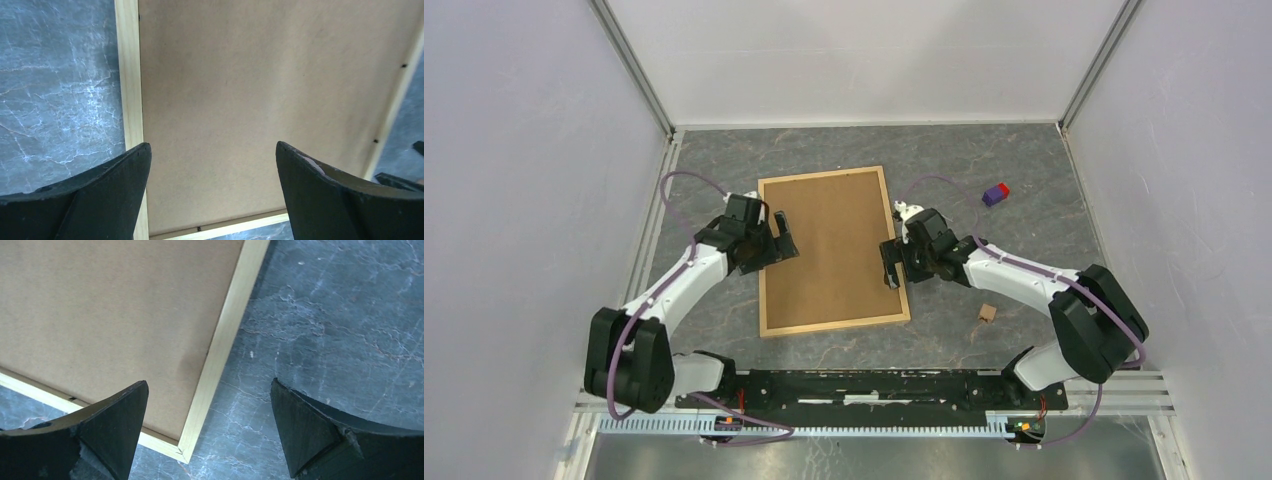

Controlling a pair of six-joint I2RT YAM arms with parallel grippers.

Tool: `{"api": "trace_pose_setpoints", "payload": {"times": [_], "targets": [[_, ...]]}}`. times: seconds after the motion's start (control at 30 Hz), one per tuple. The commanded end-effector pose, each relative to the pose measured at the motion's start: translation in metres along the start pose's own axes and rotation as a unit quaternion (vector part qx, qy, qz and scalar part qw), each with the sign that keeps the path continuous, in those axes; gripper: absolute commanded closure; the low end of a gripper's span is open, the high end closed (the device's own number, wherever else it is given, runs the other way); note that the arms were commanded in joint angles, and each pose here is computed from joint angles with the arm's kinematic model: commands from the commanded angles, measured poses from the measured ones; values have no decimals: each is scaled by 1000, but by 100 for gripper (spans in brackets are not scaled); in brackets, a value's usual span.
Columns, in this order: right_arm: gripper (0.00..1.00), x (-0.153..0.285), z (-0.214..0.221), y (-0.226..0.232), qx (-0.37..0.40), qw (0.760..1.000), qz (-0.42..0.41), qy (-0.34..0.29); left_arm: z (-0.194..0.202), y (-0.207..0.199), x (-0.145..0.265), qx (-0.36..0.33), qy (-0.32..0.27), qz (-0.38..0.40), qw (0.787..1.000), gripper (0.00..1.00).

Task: Put the photo into the frame
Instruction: Install the photo frame at the center of the board.

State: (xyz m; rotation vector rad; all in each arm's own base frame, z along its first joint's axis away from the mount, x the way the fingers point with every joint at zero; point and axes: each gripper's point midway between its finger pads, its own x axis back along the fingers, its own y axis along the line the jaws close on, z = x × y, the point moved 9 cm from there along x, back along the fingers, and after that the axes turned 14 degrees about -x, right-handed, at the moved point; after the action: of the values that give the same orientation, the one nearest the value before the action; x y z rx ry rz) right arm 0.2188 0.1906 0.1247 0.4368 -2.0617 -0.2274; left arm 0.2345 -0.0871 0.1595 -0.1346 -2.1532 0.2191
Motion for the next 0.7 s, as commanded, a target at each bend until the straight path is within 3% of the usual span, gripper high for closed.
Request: {"api": "trace_pose_setpoints", "payload": {"times": [0.0, 0.5, 0.67], "targets": [[2, 2, 0, -11, -22, 998, 49, -23, -10, -6, 0, -64, 10, -41, 997, 0], [2, 3, -1, -17, -23, 999, 23, -21, -16, -8, 10, -57, -23, -30, 998, 0], [5, 3, -1, -23, -61, 997, -42, -11, -12, 3, 15, -16, -28, -33, 999, 0]]}}
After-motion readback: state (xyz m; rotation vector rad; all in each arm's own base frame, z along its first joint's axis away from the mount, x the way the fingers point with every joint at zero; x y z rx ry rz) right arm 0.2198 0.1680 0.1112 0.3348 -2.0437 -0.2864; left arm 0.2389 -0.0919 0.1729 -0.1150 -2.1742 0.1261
